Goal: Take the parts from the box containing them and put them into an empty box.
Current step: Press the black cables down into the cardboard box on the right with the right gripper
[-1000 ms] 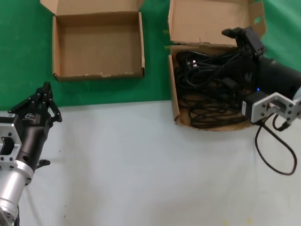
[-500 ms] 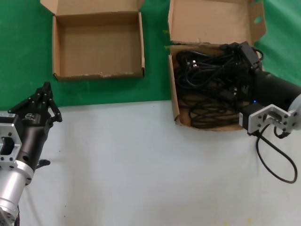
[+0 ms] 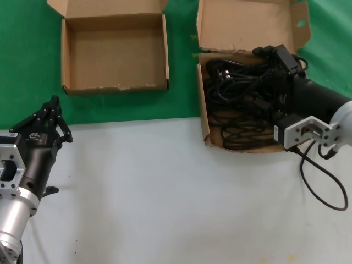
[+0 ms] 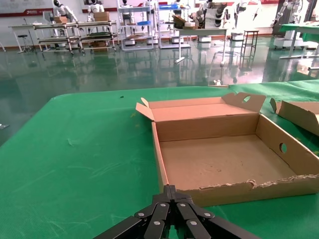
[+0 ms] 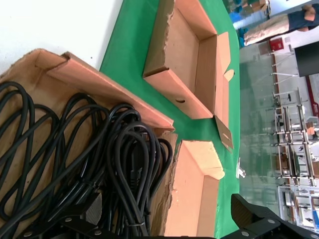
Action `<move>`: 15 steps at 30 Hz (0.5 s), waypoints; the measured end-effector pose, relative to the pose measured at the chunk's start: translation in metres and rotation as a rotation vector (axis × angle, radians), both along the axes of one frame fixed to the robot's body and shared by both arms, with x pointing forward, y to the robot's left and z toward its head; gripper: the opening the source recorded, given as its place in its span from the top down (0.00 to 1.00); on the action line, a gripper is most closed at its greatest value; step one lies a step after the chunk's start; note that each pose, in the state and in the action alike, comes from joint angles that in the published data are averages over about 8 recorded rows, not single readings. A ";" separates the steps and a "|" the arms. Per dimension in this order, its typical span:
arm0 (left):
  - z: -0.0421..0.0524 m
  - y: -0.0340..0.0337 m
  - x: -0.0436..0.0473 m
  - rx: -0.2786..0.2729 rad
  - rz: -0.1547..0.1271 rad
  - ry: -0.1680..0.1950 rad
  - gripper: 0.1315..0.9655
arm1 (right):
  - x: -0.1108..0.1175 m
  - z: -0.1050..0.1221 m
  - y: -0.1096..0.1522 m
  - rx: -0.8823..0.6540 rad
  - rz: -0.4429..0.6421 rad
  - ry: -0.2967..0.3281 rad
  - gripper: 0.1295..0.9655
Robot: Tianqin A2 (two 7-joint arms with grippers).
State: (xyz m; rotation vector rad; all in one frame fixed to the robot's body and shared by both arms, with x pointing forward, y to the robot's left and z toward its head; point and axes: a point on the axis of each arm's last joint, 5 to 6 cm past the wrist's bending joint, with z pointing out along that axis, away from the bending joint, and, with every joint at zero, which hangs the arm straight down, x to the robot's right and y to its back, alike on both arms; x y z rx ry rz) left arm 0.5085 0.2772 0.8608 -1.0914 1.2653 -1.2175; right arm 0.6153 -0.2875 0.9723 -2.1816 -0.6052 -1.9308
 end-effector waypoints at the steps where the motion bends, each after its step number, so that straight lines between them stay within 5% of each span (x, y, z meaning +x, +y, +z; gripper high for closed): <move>1: 0.0000 0.0000 0.0000 0.000 0.000 0.000 0.98 | 0.001 0.000 0.000 -0.001 -0.002 0.000 0.03; 15: 0.0000 0.0000 0.0000 0.000 0.000 0.000 0.98 | 0.011 -0.002 -0.001 0.001 -0.024 -0.001 0.24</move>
